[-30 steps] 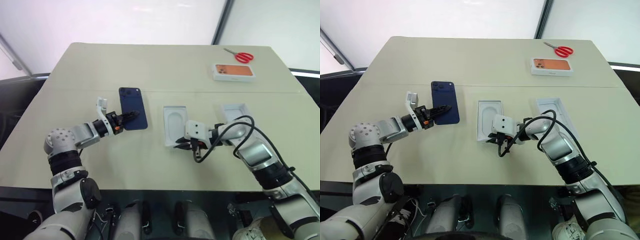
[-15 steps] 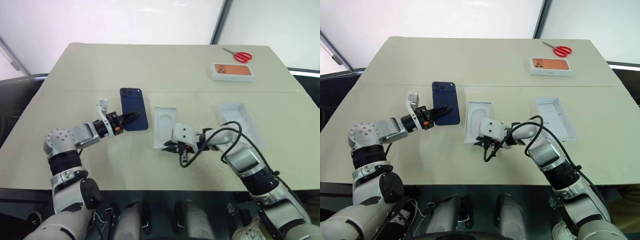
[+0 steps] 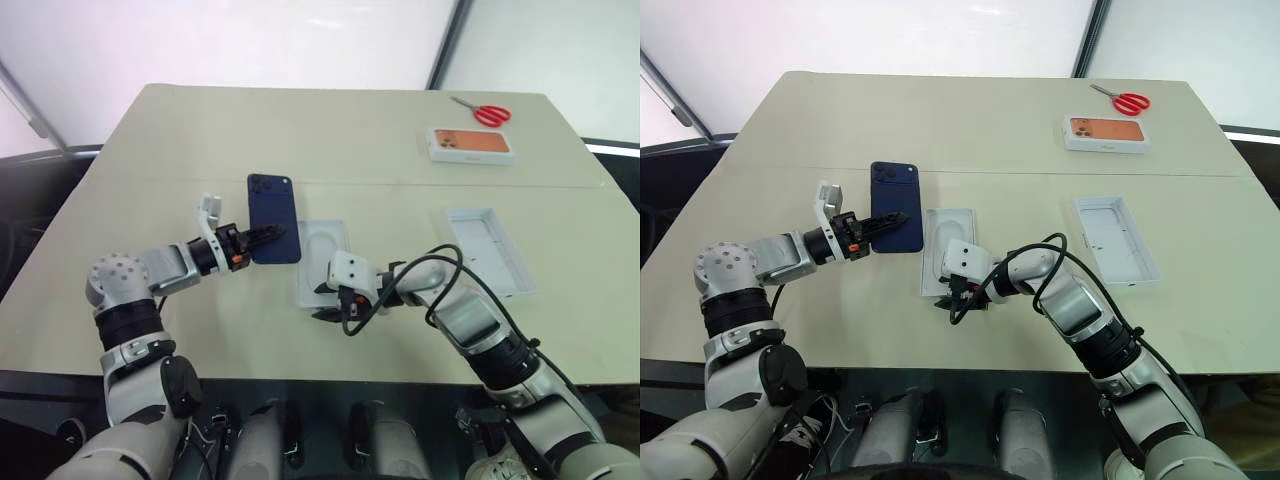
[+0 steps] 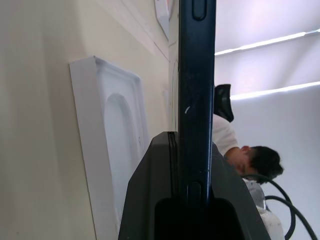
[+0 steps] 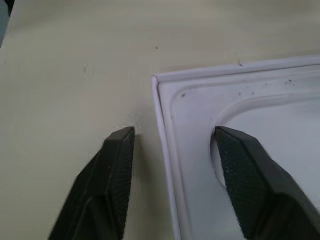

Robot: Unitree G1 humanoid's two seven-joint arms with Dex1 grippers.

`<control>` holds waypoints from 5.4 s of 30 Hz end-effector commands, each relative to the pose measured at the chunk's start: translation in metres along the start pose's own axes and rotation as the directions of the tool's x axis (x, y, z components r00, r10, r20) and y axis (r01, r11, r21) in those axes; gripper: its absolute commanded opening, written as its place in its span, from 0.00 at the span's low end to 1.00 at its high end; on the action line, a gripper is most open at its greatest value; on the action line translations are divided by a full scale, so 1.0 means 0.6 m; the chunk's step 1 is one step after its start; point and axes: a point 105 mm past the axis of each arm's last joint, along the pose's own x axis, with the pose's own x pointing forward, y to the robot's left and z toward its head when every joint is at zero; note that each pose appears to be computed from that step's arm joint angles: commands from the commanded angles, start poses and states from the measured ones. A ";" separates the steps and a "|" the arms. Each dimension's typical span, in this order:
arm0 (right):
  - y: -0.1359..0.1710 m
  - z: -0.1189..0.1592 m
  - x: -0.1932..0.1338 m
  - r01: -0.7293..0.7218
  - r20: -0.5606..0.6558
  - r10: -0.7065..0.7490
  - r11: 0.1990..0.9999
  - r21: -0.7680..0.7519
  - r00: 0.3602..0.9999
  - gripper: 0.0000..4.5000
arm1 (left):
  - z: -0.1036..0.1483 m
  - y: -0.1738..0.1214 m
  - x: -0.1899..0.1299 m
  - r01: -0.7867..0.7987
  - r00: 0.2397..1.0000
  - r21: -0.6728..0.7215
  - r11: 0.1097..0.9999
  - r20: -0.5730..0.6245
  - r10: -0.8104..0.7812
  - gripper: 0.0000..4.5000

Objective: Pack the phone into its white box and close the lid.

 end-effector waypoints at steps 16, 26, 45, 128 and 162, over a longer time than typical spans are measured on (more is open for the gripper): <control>-0.063 -0.004 -0.148 0.172 -0.029 -0.171 0.985 0.018 0.985 0.55 | -0.059 -0.024 0.042 0.079 0.991 0.015 0.997 -0.106 -0.077 0.00; -0.095 -0.015 -0.145 0.254 -0.022 -0.254 0.967 0.000 0.967 0.56 | -0.085 -0.001 0.060 0.035 0.991 -0.049 0.998 -0.129 -0.041 0.30; -0.110 -0.005 -0.125 0.278 0.013 -0.277 0.960 -0.026 0.961 0.56 | -0.092 -0.034 0.045 0.043 0.965 0.120 0.992 -0.263 -0.010 0.93; -0.147 -0.113 -0.180 0.448 -0.195 -0.447 0.893 -0.042 0.873 0.00 | -0.106 -0.002 0.205 -0.009 0.922 0.507 0.862 -0.329 0.203 0.01; -0.128 -0.205 -0.339 0.586 -0.417 -0.553 0.808 -0.059 0.721 0.00 | -0.153 -0.054 0.319 0.205 0.890 0.612 0.764 -0.441 0.114 0.01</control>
